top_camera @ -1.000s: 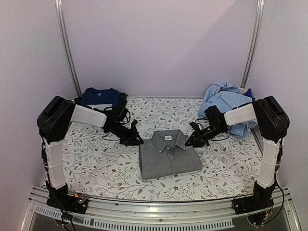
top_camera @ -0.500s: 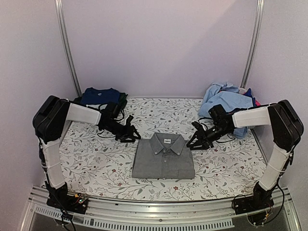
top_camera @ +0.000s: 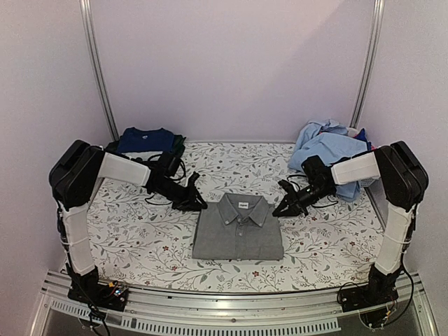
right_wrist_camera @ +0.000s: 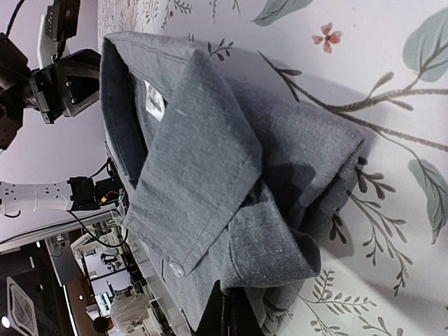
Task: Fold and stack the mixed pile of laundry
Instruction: Smooth out the rectangle-folded shirt at the center of the board, then pick up the rectangle-folded shirt from the center of the board.
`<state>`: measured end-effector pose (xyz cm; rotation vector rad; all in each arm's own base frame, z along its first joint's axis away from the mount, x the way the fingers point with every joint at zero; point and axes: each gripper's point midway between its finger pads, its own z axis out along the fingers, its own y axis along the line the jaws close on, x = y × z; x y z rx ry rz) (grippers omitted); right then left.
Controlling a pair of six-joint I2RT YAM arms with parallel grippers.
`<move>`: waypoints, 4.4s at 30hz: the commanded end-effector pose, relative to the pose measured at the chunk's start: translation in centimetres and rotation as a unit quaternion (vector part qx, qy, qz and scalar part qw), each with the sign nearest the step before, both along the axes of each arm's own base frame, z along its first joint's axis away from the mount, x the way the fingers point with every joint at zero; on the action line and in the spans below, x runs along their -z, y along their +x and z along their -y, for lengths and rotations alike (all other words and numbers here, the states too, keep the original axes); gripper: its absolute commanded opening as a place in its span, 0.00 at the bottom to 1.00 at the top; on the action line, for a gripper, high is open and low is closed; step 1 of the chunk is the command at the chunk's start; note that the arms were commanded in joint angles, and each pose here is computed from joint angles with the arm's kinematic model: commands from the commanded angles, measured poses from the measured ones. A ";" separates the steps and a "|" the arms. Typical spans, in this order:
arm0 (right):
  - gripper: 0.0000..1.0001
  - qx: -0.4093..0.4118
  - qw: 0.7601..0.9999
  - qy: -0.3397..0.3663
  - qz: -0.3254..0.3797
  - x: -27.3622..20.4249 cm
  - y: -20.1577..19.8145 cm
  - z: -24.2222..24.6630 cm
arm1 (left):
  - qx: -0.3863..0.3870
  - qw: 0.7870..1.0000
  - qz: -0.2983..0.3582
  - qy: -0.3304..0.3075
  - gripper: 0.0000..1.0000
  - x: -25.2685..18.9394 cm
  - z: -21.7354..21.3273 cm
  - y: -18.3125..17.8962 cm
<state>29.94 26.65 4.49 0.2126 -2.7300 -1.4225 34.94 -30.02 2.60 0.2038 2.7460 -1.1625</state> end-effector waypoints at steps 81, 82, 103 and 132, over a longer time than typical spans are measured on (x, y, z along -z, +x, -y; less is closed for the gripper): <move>0.59 -0.174 0.904 -0.062 0.386 -9.9 1.4 -13.7 | -0.269 0.949 0.152 -0.061 1.00 -13.5 -12.9 2.4; 0.58 -0.192 0.892 -0.069 0.403 -9.8 0.6 -14.3 | -0.268 0.951 0.136 -0.068 1.00 -13.1 -13.4 1.9; 0.62 -0.358 0.792 -0.215 0.446 2.5 -7.0 -23.2 | -0.322 0.943 0.067 -0.053 1.00 -8.9 -18.7 -1.7; 0.00 -0.266 0.783 -0.199 0.525 -5.6 -1.4 -24.4 | -0.248 0.958 0.010 -0.143 1.00 -6.8 -7.8 -0.4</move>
